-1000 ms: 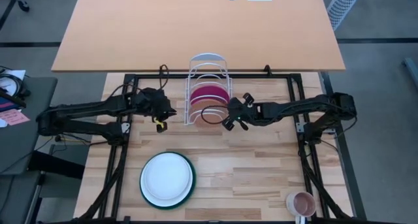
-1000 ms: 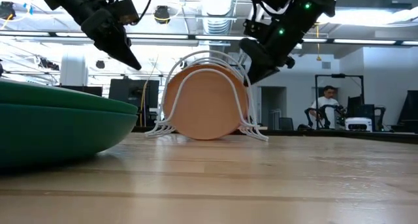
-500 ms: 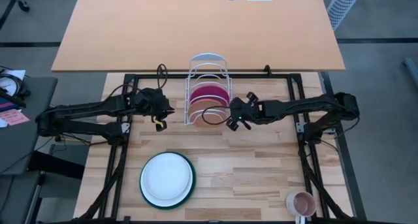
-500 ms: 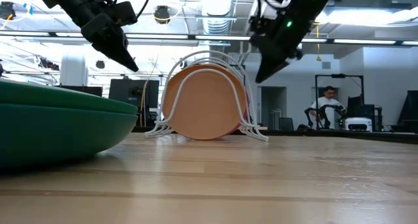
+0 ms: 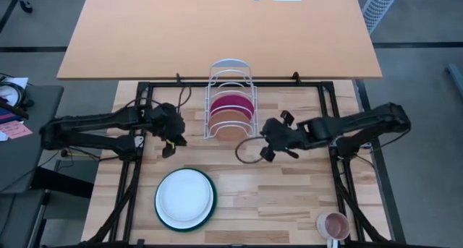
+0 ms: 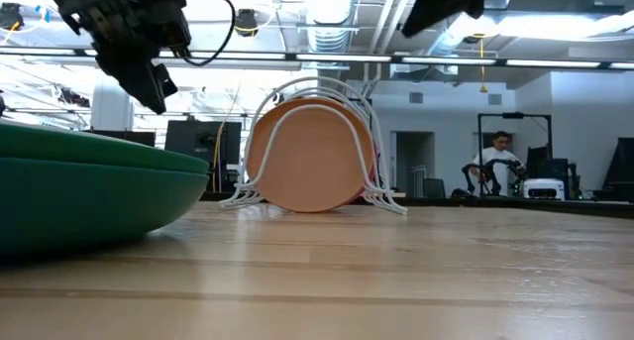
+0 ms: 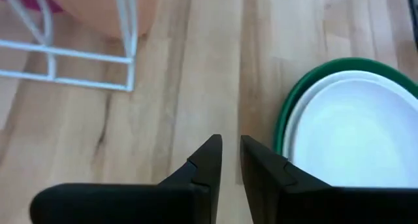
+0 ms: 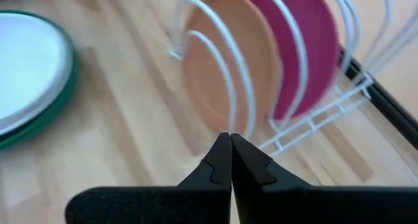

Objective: Sort dishes
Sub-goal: Put the white plate on the dish rack

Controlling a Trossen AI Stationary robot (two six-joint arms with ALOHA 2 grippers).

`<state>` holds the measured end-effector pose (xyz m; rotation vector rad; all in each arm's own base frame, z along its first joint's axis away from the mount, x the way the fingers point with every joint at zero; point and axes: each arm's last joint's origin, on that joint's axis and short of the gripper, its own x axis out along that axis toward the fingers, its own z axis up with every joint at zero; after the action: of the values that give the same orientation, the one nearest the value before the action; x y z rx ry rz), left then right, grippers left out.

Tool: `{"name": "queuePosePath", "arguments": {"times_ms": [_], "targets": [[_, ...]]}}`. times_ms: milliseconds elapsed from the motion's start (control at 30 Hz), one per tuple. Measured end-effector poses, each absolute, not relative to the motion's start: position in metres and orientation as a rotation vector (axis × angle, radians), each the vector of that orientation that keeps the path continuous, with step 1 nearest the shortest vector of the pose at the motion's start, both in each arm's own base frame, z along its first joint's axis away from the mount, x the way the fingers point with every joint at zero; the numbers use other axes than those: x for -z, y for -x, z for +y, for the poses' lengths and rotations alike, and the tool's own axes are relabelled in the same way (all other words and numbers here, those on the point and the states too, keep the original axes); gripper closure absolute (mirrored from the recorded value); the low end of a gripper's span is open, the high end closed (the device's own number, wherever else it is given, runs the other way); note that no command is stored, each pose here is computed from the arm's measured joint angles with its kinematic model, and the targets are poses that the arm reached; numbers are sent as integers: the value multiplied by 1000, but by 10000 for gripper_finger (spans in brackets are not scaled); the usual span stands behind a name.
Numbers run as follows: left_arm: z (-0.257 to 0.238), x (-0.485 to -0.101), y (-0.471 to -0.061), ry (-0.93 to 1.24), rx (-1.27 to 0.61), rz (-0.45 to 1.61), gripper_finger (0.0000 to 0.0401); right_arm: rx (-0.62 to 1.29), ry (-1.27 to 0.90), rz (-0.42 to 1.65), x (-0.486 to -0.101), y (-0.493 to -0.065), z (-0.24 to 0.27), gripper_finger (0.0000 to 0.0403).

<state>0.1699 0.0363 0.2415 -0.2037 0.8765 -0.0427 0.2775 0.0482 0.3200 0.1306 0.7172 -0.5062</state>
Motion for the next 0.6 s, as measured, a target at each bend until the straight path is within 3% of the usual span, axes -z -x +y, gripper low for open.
{"name": "queuePosePath", "arguments": {"times_ms": [233,600], "targets": [[17,-242,-174,127,85,889,349,470,-97,712,-322,-276,62,397],[-9,-243,-177,200,114,884,349,474,-86,722,-322,-275,60,396]]}}
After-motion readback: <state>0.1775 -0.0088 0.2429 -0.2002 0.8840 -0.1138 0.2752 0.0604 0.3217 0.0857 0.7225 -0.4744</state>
